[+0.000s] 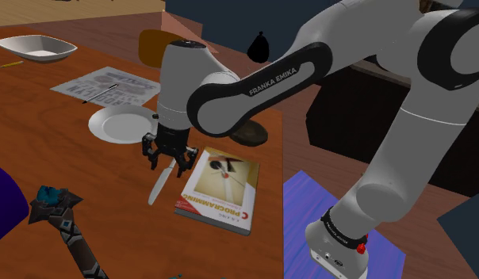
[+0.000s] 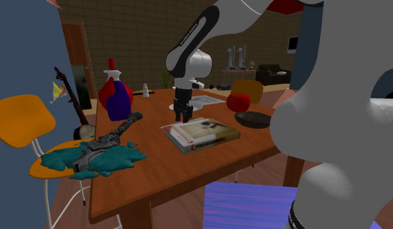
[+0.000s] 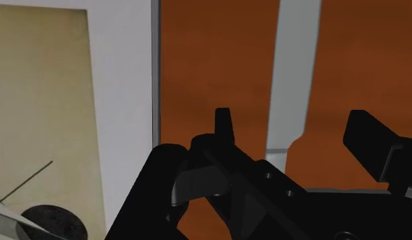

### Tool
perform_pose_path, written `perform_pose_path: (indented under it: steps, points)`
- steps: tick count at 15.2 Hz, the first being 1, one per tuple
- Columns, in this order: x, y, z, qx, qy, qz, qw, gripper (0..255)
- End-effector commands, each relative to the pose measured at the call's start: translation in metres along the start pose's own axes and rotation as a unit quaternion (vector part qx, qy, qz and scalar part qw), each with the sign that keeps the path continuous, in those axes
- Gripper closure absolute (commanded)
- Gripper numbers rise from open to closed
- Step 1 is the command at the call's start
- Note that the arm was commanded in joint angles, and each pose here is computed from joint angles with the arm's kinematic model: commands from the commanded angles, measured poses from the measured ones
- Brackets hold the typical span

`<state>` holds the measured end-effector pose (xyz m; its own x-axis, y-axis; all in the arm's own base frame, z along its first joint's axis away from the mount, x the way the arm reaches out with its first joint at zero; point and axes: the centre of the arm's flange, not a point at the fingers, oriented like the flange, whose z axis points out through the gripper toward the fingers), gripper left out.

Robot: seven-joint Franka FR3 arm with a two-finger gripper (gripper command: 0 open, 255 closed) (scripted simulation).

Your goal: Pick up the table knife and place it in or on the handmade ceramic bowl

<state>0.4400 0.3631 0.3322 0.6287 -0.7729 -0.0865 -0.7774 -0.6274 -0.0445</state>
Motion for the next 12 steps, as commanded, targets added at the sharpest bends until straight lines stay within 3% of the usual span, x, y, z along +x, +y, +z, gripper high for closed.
perform_pose_path:
  steps: [1,8,12]
  points:
    - [0.000,0.000,0.001,0.000,-0.001,0.000,1.0000,255]
    - [0.001,0.000,0.003,0.000,-0.001,0.000,1.0000,255]
    - [-0.001,-0.001,-0.014,0.000,-0.001,0.000,1.0000,255]
